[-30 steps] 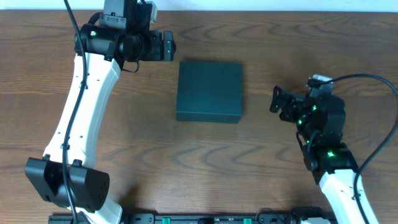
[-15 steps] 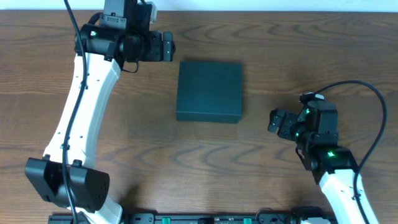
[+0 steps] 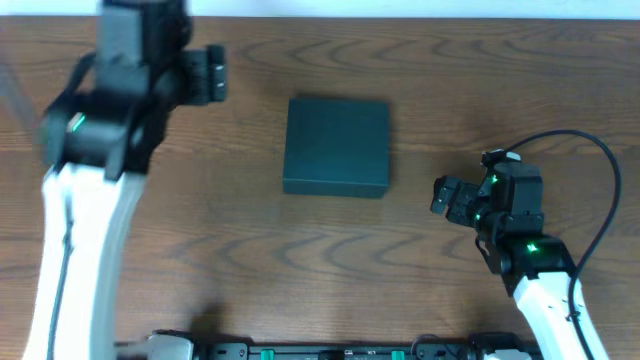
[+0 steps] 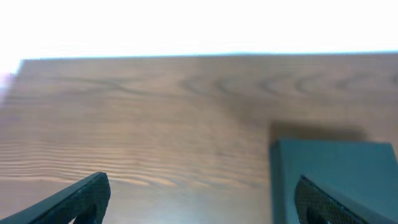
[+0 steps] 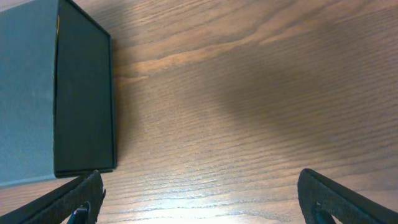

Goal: Pack container

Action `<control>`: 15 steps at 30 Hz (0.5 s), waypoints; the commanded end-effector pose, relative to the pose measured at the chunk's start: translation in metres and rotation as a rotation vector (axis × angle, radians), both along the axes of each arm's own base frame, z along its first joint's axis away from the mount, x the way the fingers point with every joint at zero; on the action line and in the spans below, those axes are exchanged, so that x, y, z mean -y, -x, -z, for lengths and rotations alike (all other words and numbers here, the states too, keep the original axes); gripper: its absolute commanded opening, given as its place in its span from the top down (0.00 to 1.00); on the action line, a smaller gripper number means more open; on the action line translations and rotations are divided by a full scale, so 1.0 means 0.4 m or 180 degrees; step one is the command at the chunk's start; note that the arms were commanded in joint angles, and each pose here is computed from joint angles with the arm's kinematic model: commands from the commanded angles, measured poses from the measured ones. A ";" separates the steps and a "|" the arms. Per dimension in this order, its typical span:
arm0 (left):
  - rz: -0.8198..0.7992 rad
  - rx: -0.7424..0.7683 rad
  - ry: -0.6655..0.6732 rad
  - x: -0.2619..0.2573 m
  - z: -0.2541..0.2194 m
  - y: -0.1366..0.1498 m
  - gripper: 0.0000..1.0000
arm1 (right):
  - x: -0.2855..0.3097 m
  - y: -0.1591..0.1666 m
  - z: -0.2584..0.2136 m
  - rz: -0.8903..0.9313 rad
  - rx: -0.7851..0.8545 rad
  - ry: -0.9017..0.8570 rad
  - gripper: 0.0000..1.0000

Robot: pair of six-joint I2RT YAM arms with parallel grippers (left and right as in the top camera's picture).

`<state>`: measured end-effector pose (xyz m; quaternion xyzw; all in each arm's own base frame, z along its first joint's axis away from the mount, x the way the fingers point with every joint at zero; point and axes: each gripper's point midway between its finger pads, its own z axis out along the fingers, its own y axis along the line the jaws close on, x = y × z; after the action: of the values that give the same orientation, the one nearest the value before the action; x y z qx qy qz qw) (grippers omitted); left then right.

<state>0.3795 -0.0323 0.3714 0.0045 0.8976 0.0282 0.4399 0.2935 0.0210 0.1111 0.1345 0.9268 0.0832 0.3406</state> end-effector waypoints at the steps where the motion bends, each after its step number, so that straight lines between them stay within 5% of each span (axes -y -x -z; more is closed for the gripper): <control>1: -0.0268 0.0018 -0.0241 -0.093 0.000 0.058 0.05 | 0.006 -0.005 -0.013 0.0013 0.0048 0.0037 0.01; 15: -0.0742 0.0102 0.0115 -0.224 0.278 0.316 0.05 | 0.006 -0.005 -0.013 0.0013 0.0048 0.0037 0.01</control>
<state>0.2670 0.0631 0.2806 -0.1137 0.8854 0.0756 0.4442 0.2932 0.0210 0.1110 0.1346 0.9270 0.0831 0.3401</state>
